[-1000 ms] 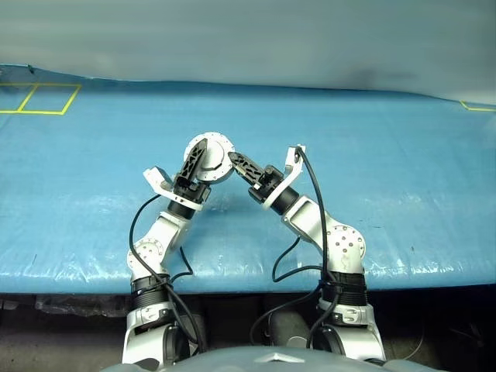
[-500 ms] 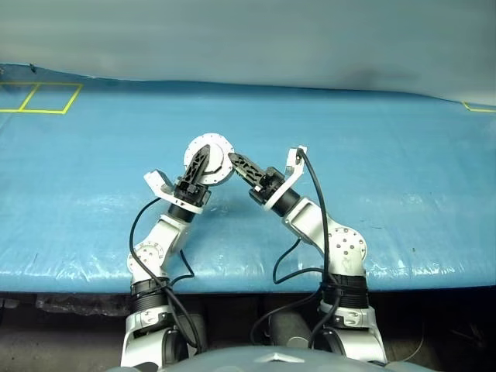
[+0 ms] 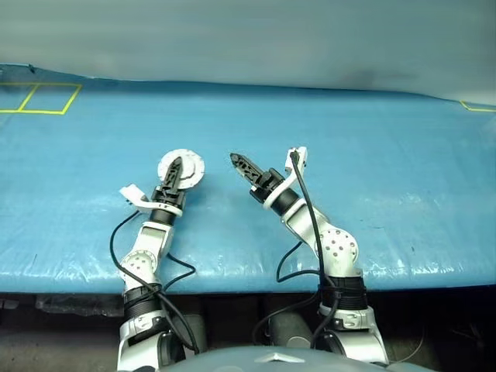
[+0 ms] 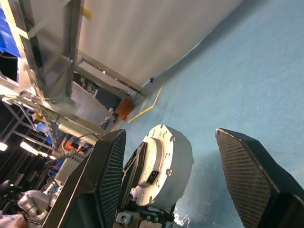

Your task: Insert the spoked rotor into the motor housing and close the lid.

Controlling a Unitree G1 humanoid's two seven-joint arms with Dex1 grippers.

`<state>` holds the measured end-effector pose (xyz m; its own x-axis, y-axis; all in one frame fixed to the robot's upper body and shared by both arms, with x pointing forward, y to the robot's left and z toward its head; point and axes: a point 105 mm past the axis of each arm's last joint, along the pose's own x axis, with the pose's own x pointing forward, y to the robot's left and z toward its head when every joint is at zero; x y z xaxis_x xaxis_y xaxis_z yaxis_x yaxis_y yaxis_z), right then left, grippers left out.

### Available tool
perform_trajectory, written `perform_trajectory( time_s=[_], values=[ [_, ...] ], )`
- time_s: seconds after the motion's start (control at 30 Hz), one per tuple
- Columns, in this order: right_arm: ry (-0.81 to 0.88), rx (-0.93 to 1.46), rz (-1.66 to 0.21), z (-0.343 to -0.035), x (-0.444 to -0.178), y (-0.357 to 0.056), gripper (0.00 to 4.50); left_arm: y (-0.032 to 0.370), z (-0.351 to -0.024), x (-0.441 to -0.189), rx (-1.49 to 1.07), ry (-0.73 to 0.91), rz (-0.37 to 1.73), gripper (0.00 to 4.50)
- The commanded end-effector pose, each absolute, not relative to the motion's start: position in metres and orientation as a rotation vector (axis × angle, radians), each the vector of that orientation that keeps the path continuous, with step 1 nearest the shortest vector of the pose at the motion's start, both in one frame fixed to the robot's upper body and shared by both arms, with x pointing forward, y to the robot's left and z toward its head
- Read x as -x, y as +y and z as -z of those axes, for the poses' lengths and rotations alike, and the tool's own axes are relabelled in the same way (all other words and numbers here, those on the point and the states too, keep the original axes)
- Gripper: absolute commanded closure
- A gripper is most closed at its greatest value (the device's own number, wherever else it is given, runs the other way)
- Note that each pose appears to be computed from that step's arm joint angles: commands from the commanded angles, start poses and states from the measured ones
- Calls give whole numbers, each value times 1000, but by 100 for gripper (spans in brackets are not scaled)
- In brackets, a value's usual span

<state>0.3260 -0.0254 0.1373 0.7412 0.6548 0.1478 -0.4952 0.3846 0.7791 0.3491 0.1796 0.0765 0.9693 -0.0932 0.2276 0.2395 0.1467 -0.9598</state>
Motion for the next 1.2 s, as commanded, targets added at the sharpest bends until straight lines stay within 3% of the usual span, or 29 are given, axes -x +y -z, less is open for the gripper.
perform_trajectory(
  time_s=[0.03, 0.23, 0.43, 0.63, 0.97, 1.2],
  values=[
    [148, -899, -771, -146, -321, -23, 134, 208, -93, -363, 1333, -222, 122, 205],
    [144, -869, -789, -145, -318, -20, 134, 239, -98, -384, 1226, -244, -30, 205],
    [137, -851, -798, -145, -318, -19, 134, 237, -99, -403, 1101, -157, -28, 205],
    [134, -837, -802, -146, -317, -19, 130, 244, -86, -407, 1045, -88, -104, 7],
    [147, -838, -794, -142, -317, -19, 130, 300, -88, -371, 937, -199, -317, 3],
    [145, -798, -793, -140, -319, -19, 130, 349, -123, -341, 747, -393, -461, 3]
  ],
)
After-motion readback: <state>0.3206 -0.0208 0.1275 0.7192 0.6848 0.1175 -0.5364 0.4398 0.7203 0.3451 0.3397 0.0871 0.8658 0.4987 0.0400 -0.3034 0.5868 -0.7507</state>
